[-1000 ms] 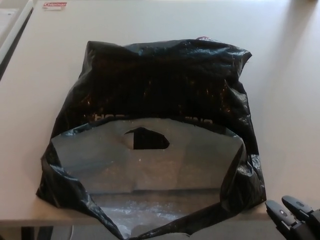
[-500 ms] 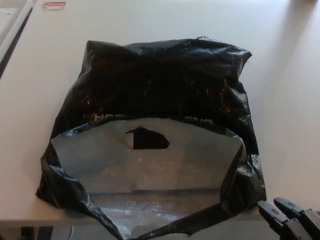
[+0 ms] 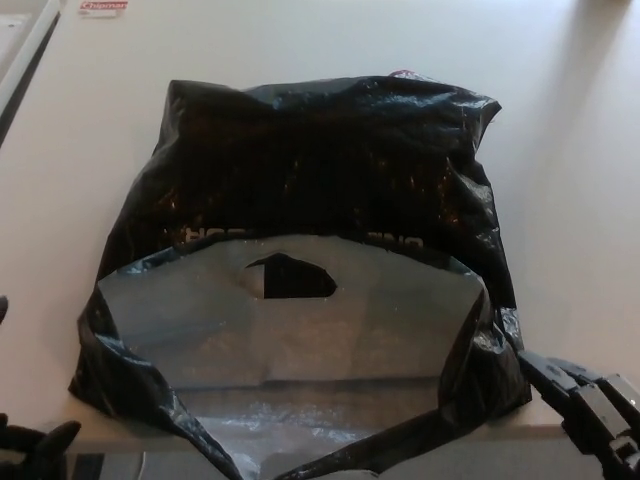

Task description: A plastic bag is kept infront of the robot in the middle of the desk and the robot uses both its hands to grab it from the top and lifts it up and then releases it.

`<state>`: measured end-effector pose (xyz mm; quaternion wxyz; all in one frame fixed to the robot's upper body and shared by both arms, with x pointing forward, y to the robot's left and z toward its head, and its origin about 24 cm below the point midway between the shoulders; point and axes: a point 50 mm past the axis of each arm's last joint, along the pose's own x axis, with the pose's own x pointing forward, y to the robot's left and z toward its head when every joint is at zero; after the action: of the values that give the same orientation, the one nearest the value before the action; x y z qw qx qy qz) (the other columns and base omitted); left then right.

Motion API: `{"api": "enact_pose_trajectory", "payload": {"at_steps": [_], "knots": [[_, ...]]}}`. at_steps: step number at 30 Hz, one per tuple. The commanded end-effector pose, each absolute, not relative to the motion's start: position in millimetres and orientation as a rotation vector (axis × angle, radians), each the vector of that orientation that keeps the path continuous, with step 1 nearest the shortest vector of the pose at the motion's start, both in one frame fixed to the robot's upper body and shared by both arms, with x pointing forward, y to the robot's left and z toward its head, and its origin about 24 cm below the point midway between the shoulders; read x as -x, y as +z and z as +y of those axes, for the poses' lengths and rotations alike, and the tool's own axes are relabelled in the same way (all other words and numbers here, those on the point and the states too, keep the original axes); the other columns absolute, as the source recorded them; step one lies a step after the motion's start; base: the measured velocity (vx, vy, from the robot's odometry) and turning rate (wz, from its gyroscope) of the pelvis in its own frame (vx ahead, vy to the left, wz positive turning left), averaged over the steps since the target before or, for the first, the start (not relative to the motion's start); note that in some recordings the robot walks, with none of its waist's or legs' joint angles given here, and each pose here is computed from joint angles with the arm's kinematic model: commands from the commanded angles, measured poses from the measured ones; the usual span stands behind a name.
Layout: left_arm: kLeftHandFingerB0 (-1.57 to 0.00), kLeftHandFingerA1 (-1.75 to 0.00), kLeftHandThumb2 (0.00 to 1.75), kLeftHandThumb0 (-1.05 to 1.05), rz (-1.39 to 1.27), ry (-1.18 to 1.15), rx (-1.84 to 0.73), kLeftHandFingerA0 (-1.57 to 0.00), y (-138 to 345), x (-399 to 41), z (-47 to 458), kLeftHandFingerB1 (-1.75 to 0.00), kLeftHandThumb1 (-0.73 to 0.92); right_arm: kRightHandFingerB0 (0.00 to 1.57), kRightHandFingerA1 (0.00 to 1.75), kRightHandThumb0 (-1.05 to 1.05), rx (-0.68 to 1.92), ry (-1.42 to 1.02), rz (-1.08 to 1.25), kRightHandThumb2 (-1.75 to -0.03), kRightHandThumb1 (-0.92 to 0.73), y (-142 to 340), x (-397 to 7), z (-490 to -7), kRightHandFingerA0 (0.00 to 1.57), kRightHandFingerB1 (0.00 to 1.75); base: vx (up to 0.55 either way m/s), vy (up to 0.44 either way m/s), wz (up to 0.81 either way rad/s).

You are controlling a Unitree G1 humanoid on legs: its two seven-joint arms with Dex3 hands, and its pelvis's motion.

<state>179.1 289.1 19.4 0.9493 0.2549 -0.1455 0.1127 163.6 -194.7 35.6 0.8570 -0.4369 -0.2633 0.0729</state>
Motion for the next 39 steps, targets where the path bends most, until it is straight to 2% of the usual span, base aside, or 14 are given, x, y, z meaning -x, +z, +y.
{"api": "enact_pose_trajectory", "payload": {"at_steps": [1,2,3,6,8,9,19,20,24,25,27,30,32,39], "knots": [[-0.14,-0.31,0.58,-0.34,-0.185,0.235,-0.522,-0.16,6.2,-191.0,293.0,-0.3,0.41,0.0,0.47,-0.31,0.918,0.136,-0.524,-0.87,-0.3,67.7,-191.6,-206.8,0.0,0.48,0.0,0.0,0.0],[-0.13,-0.31,0.58,-0.35,-0.176,0.233,-0.541,-0.14,5.0,-190.6,293.7,-0.3,0.42,0.01,0.47,-0.31,0.919,0.13,-0.534,-0.86,-0.3,70.5,-194.2,-208.8,0.01,0.48,0.0,0.0,0.0],[0.0,-0.48,0.86,-0.21,-0.174,0.234,-0.552,0.0,4.5,-190.8,294.5,-0.47,0.36,0.05,0.44,-0.56,0.923,0.122,-0.541,-0.7,-0.39,73.0,-197.0,-210.2,0.2,0.29,0.0,0.0,0.0],[-0.15,-0.3,0.55,-0.3,-0.15,0.24,-0.545,-0.16,0.6,-189.8,295.6,-0.29,0.41,0.06,0.45,-0.57,0.942,0.077,-0.518,-0.7,-0.4,75.8,-206.1,-217.7,0.25,0.31,0.0,0.0,0.0],[-0.13,-0.3,0.56,-0.3,-0.137,0.24,-0.553,-0.15,-1.4,-189.6,296.3,-0.29,0.41,0.07,0.43,-0.57,0.945,0.068,-0.5,-0.67,-0.41,76.0,-209.8,-221.3,0.25,0.33,0.0,0.0,0.0],[0.0,-0.48,0.85,-0.21,-0.118,0.24,-0.574,0.0,-4.4,-188.7,297.9,-0.47,0.34,0.08,0.42,-0.57,0.962,0.045,-0.475,-0.67,-0.41,75.7,-216.8,-227.4,0.23,0.32,0.0,0.0,0.0],[0.0,-0.4,0.69,-0.33,-0.067,0.198,-0.578,-0.01,-10.8,-185.8,295.4,-0.37,0.26,0.06,0.43,-0.59,0.943,-0.029,-0.333,-0.72,-0.44,73.2,-256.7,-253.1,0.21,0.29,0.0,0.0,0.0],[0.0,-0.48,0.84,-0.23,-0.057,0.183,-0.59,0.0,-11.2,-185.9,294.7,-0.48,0.3,0.0,0.46,-0.32,0.923,-0.035,-0.302,-0.91,-0.37,70.0,-261.3,-253.5,0.01,0.48,0.0,0.0,0.0],[0.0,-0.48,0.83,-0.21,-0.046,0.165,-0.595,0.0,-12.8,-185.9,292.2,-0.48,0.31,0.0,0.46,-0.33,0.896,-0.015,-0.223,-0.91,-0.36,56.5,-269.1,-250.6,0.0,0.49,0.0,0.0,0.0],[0.0,-0.48,0.83,-0.2,-0.048,0.162,-0.596,0.0,-12.9,-185.9,292.1,-0.48,0.31,0.05,0.44,-0.6,0.898,-0.009,-0.217,-0.74,-0.45,54.3,-269.4,-249.7,0.21,0.22,0.0,0.0,0.0],[0.0,-0.48,0.84,-0.22,-0.04,0.155,-0.601,0.0,-13.8,-185.8,291.3,-0.48,0.31,0.05,0.34,-0.55,0.888,0.054,-0.158,-0.56,-0.55,39.0,-267.2,-241.5,0.26,0.25,0.0,0.0,0.0],[0.0,-0.48,0.84,-0.22,-0.035,0.151,-0.599,0.0,-14.2,-186.6,289.6,-0.48,0.32,0.05,0.44,-0.61,0.896,0.122,-0.127,-0.73,-0.44,24.8,-261.4,-231.8,0.19,0.23,0.0,0.0,0.0],[0.0,-0.48,0.84,-0.23,-0.032,0.144,-0.604,0.0,-13.9,-187.2,289.8,-0.48,0.32,0.05,0.36,-0.57,0.908,0.153,-0.104,-0.57,-0.53,18.7,-258.9,-226.2,0.25,0.2,0.0,0.0,0.0],[0.0,-0.48,0.85,-0.22,-0.049,0.133,-0.606,0.0,-9.8,-190.4,291.7,-0.48,0.34,0.04,0.37,-0.56,0.93,0.258,-0.117,-0.57,-0.54,6.5,-247.8,-203.5,0.25,0.19,0.0,0.0,0.0]]}}
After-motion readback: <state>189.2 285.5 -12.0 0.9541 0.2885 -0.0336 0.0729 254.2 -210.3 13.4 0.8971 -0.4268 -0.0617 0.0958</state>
